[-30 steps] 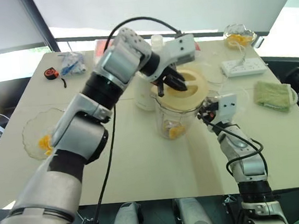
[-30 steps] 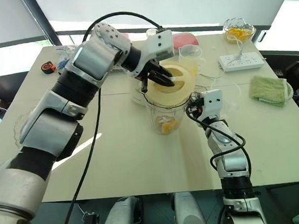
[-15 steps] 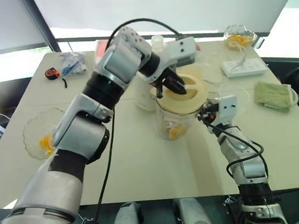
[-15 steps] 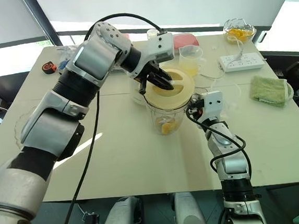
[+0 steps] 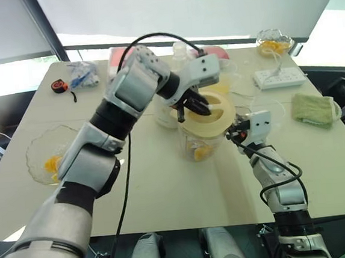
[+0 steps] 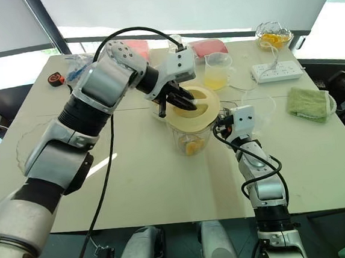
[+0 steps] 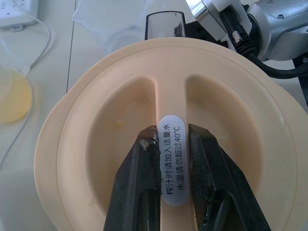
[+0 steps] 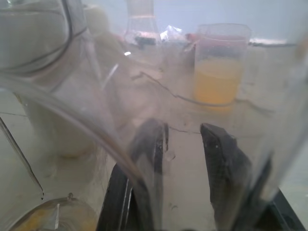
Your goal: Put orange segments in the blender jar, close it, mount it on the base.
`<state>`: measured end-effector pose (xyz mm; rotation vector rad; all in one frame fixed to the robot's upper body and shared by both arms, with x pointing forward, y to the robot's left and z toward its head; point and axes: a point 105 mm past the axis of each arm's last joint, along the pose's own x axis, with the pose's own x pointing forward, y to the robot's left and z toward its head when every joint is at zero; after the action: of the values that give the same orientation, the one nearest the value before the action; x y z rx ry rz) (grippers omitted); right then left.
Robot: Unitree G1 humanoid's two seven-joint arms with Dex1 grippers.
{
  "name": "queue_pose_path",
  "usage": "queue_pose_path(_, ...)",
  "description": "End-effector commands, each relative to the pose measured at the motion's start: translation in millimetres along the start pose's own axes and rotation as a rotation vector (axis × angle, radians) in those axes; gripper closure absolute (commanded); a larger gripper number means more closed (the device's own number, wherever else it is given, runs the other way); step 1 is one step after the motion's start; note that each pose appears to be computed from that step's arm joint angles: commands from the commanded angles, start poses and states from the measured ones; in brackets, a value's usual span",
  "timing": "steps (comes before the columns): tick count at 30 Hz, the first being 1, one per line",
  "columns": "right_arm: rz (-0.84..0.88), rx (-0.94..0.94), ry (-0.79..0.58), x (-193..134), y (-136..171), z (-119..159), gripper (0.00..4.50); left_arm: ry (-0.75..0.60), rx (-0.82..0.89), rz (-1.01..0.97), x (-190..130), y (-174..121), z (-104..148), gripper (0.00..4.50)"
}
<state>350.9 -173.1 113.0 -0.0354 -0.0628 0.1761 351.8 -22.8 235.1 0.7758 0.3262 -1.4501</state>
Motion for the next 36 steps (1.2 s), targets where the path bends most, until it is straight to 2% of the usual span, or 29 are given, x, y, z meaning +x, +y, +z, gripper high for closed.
queue_pose_path(1, -0.040, 0.002, 0.008, -0.6, -7.5, -0.5, 3.37, 0.032, -0.015, -0.008, 13.4, -3.6, -13.8, 4.26)
queue_pose_path(7, -0.043, 0.002, 0.009, -1.6, -7.8, -0.8, 3.37, 0.070, -0.057, -0.002, 17.8, -8.1, -25.4, 4.26)
queue_pose_path(19, -0.040, 0.001, 0.008, -0.5, -7.1, -0.2, 3.37, 0.125, -0.260, 0.064, 26.2, -9.3, -40.5, 4.26)
queue_pose_path(36, -0.042, 0.000, 0.014, -1.1, -7.6, -1.0, 3.37, 0.093, -0.236, 0.039, 29.3, -13.8, -37.0, 4.26)
